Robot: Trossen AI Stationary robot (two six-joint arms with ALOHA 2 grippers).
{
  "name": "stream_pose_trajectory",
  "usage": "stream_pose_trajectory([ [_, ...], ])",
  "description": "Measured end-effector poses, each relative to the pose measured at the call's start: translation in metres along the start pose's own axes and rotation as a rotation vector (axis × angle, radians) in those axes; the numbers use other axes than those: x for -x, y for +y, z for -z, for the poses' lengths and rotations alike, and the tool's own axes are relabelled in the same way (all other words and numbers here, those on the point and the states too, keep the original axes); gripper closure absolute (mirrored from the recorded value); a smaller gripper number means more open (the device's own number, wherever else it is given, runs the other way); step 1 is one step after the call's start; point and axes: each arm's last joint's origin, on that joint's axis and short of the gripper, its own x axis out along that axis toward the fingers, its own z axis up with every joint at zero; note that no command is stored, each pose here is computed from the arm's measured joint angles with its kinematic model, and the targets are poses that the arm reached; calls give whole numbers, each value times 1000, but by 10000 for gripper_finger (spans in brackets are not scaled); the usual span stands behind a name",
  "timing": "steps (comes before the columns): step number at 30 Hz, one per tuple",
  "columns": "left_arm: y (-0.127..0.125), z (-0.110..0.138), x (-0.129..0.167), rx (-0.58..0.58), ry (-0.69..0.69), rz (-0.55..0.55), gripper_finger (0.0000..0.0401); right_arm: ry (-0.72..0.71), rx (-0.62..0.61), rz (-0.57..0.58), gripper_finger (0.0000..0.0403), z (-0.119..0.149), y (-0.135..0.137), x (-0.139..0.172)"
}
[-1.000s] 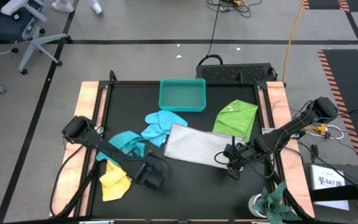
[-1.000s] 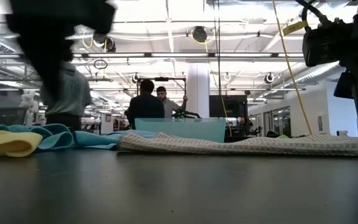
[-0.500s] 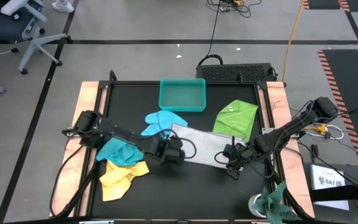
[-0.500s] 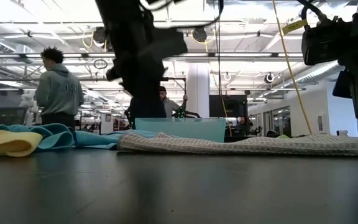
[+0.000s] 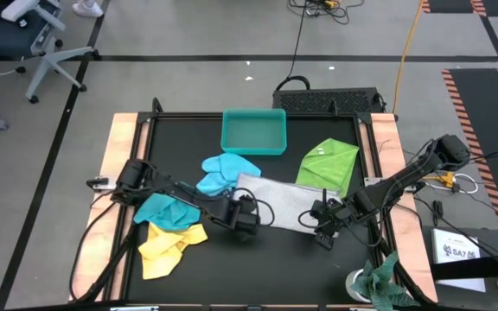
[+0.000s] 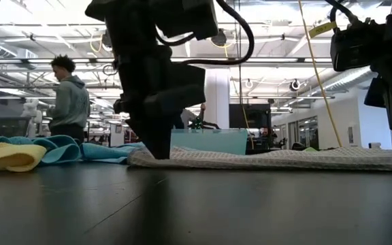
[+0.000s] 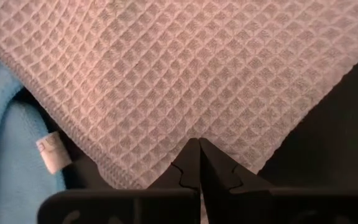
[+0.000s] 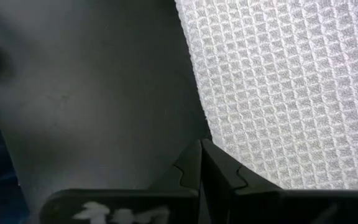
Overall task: Fold microfiber towels
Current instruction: Fold the gray microfiber towel
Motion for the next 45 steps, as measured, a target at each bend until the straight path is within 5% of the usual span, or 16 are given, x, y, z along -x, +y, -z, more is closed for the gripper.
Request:
stream_pose_trajectory([
  [12, -35, 38, 17, -39, 156, 180, 400, 2, -2, -3, 403, 0, 0, 0],
  [35, -56, 83, 45, 14, 309, 244, 399, 21, -29, -31, 403, 0, 2, 0],
  [45, -50, 81, 60, 56, 234, 206, 394, 21, -28, -31, 403, 0, 2, 0],
])
